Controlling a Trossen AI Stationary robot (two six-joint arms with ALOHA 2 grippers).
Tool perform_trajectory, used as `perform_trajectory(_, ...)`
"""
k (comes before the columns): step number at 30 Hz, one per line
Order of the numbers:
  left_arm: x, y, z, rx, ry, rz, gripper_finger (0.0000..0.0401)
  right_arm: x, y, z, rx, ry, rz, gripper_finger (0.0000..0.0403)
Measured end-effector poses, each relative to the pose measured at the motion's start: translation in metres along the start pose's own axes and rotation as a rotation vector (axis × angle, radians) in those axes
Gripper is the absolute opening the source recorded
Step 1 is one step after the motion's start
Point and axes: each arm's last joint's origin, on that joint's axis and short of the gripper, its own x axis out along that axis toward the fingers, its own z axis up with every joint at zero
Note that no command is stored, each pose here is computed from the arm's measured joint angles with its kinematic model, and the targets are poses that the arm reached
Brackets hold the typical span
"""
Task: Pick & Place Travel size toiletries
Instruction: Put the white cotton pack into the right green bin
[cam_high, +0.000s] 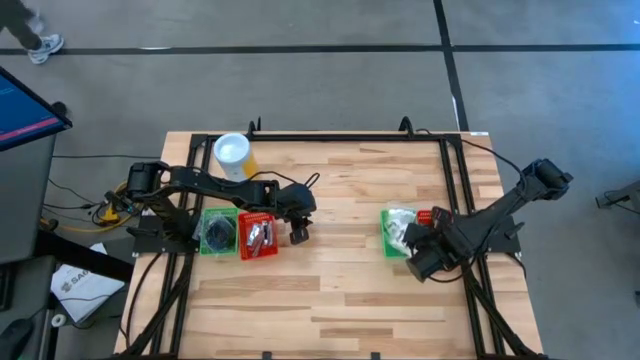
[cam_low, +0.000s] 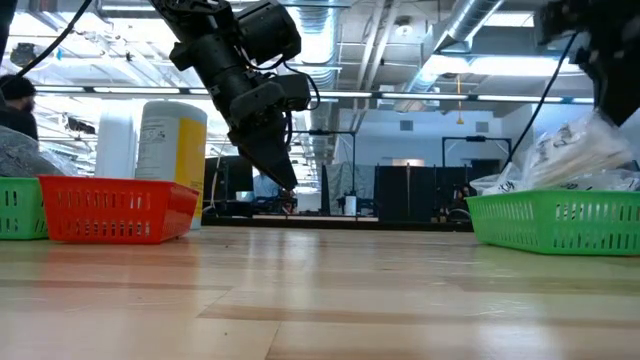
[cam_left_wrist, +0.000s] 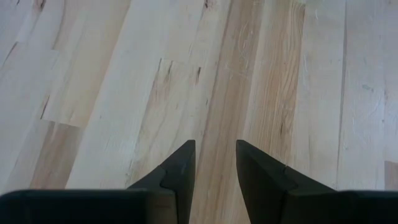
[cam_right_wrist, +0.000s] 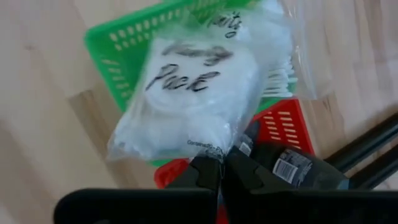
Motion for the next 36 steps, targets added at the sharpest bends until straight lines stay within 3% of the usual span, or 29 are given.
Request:
perform_trajectory(26,0.000,0.000,0.002,0.002,-0.016,-0.002,0.0108,0.038,0.006,-0.007,-0.007,-0.126,-0.045,0.0004)
perform_trajectory(36,0.000,0.000,0.002,0.002,-0.018,-0.003,0.0108,0.038,0.004,-0.005,-0.001,-0.183,-0.094,0.0083)
